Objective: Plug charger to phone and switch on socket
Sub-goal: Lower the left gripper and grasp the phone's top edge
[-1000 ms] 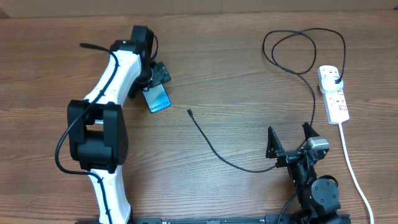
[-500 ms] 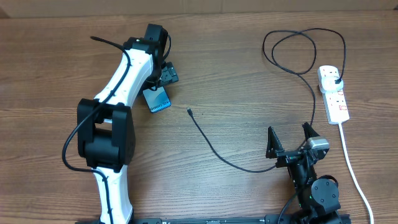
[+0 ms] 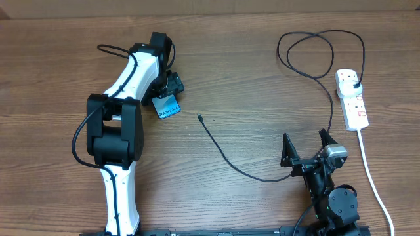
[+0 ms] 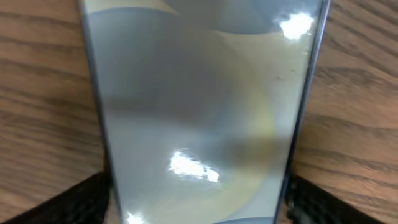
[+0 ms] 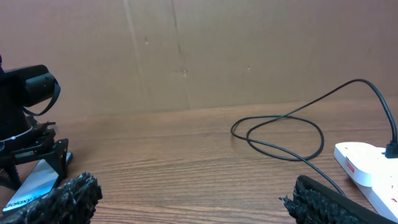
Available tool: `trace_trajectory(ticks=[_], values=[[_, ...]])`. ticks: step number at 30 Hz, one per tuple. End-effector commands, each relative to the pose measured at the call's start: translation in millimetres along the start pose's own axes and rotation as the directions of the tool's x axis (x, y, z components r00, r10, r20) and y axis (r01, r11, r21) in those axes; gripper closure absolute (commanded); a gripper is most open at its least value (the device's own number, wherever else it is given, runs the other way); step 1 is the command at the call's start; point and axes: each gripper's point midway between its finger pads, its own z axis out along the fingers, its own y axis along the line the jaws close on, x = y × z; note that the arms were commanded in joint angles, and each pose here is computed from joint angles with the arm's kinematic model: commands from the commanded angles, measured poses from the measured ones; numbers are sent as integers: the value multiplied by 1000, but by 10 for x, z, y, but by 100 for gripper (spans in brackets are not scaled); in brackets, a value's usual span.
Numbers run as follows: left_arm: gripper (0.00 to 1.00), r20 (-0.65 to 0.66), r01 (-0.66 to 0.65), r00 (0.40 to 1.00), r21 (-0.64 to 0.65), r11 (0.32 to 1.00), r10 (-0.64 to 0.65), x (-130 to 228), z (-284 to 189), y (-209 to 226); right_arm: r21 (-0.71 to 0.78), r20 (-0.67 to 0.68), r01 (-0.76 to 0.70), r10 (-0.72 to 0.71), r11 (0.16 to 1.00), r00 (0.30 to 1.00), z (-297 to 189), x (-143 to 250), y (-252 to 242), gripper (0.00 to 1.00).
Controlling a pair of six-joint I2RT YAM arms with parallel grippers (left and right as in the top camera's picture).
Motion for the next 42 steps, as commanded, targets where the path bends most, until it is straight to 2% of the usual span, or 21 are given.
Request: trace_trajectory(ticks=[1, 3, 11, 17, 22, 28, 33, 42], values=[[20, -119, -63, 991, 4, 998, 62, 211, 258, 30, 12, 7, 3, -3, 1000, 1000, 1, 9, -29, 0], [22, -142, -71, 987, -5, 997, 70, 274, 250, 48, 12, 7, 3, -3, 1000, 1000, 1, 9, -29, 0], [19, -242, -106, 966, -59, 993, 89, 519, 197, 193, 12, 7, 3, -3, 1000, 1000, 1, 9, -29, 0], [13, -281, -129, 954, -81, 988, 102, 652, 163, 202, 12, 7, 3, -3, 1000, 1000, 1, 9, -29, 0], [4, -270, -119, 958, -78, 990, 94, 626, 149, 185, 12, 7, 3, -3, 1000, 1000, 1, 9, -29, 0], [0, -224, -61, 974, -68, 996, 44, 485, 29, 240, 12, 7, 3, -3, 1000, 1000, 1, 9, -29, 0], [1, -165, -61, 985, -22, 998, 56, 350, -90, 190, 12, 7, 3, -3, 1000, 1000, 1, 9, -29, 0], [1, -172, -99, 981, -22, 995, 94, 384, -38, 197, 12, 7, 3, -3, 1000, 1000, 1, 9, -29, 0]])
